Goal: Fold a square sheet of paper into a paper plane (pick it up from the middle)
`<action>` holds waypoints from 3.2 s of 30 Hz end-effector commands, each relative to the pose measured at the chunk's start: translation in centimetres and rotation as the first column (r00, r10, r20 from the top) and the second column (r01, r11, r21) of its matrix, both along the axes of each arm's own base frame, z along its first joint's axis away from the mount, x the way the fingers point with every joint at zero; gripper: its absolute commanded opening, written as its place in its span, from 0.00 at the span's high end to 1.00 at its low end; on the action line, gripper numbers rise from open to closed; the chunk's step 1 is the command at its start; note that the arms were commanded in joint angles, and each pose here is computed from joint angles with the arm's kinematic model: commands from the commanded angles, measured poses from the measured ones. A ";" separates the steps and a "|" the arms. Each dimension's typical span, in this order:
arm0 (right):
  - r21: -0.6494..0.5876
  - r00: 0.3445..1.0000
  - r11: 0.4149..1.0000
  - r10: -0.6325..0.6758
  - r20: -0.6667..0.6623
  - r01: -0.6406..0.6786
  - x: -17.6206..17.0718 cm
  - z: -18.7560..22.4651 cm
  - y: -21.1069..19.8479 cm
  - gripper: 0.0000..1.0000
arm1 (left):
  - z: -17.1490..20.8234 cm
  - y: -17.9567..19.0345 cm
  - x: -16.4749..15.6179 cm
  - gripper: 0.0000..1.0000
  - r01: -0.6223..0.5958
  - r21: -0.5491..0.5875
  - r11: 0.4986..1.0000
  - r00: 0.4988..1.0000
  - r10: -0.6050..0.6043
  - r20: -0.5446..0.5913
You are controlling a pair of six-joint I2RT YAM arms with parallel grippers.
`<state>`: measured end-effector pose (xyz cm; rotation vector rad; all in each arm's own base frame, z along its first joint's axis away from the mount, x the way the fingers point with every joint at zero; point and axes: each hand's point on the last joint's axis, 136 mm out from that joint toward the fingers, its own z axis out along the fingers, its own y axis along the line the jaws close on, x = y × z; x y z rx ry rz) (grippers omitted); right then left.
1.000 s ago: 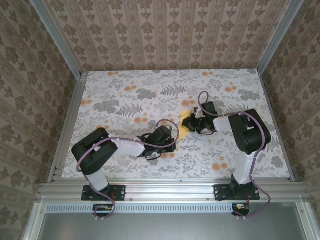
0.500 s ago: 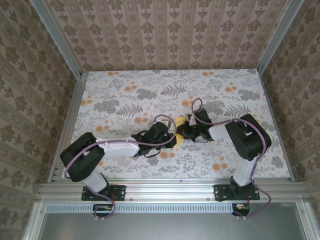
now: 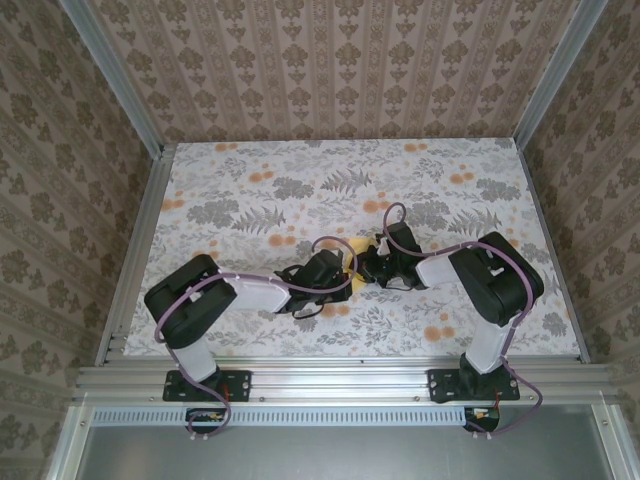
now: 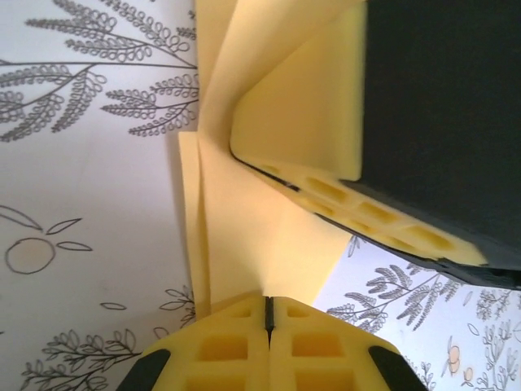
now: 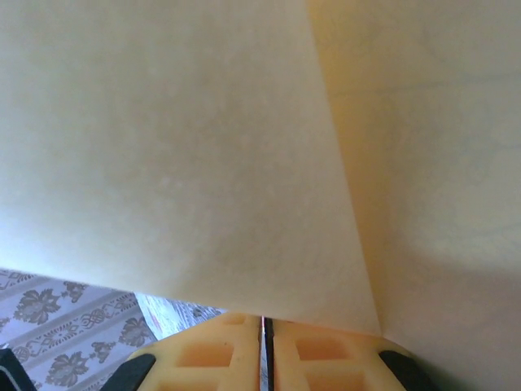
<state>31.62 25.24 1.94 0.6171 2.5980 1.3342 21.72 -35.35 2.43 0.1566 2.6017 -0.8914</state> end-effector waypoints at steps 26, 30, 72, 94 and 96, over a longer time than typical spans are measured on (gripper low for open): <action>-0.174 0.985 0.979 0.125 0.122 -0.103 5.3 -1.1 -4.7 0.86 | -5.6 4.6 -4.4 1.00 -0.017 0.210 0.978 0.979 0.059 -0.196; -0.159 0.971 0.979 0.154 0.183 -0.125 5.9 0.6 -4.2 0.85 | -5.5 4.5 -4.3 1.00 -0.016 0.210 0.978 0.980 0.058 -0.193; -0.260 0.986 0.965 0.013 0.163 0.030 10.7 -1.3 -9.6 0.84 | -6.5 4.7 -5.2 1.00 0.012 0.214 0.977 0.968 0.043 -0.249; -0.328 0.972 0.943 0.122 0.199 -0.051 2.8 4.8 -8.1 0.63 | 7.0 3.5 0.7 0.58 -0.081 0.014 0.997 0.996 0.080 0.042; -0.344 0.970 0.935 0.156 0.186 -0.085 2.0 4.3 -7.3 0.61 | 7.0 4.6 0.9 0.53 -0.115 0.009 0.993 0.992 0.114 0.046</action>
